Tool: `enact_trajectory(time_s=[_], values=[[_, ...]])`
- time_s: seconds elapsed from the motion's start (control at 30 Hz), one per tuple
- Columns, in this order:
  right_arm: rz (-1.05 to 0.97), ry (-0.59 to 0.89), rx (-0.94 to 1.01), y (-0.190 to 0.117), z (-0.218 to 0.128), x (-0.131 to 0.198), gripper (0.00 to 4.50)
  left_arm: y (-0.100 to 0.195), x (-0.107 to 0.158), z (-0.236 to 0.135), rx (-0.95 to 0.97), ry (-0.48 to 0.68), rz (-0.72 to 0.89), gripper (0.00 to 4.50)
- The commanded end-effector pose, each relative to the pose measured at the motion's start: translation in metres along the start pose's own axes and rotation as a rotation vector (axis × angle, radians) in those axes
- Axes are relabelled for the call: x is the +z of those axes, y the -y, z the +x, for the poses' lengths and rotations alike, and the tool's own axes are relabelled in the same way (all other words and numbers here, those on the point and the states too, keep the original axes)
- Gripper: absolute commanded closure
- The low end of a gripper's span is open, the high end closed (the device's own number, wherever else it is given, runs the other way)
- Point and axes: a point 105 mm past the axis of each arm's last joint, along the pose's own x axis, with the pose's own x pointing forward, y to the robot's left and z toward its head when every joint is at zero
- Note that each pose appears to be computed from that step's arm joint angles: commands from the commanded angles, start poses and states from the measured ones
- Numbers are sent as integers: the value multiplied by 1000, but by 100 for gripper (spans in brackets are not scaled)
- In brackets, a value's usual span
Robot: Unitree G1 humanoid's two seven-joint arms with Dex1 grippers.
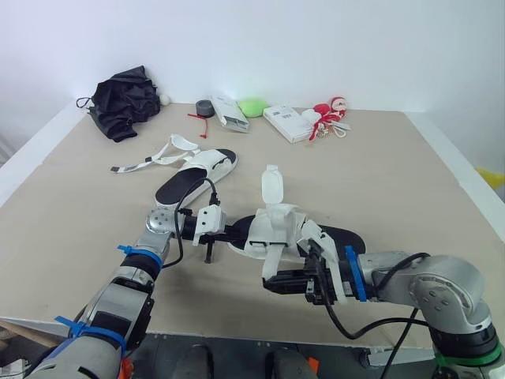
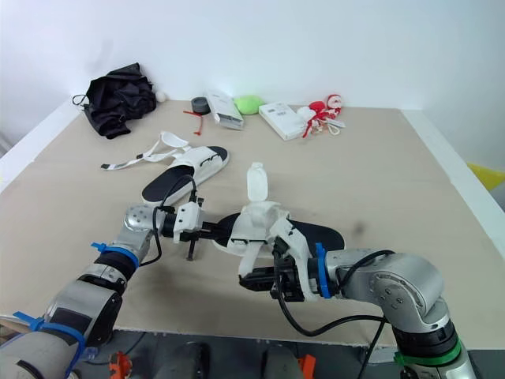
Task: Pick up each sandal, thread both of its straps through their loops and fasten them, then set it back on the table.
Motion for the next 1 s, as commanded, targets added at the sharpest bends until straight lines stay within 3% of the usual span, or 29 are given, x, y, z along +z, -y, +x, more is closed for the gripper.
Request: enact_trajectory(time_s=[0.03, 0.27, 0.37, 0.67, 1.0], values=[[-98, 111, 97, -20, -7, 31, 444, 44, -50, -1, -113, -166, -215, 450], [-94, 329, 188, -27, -25, 89, 444, 44, -50, 0, -121, -167, -211, 450], [15, 392, 59, 5, -27, 105, 444, 44, -50, -1, -120, -168, -212, 450], [274, 378, -183, 69, -21, 87, 444, 45, -51, -3, -119, -172, -213, 450], [414, 425, -236, 95, -28, 81, 444, 46, -51, -1, -124, -170, -213, 450]])
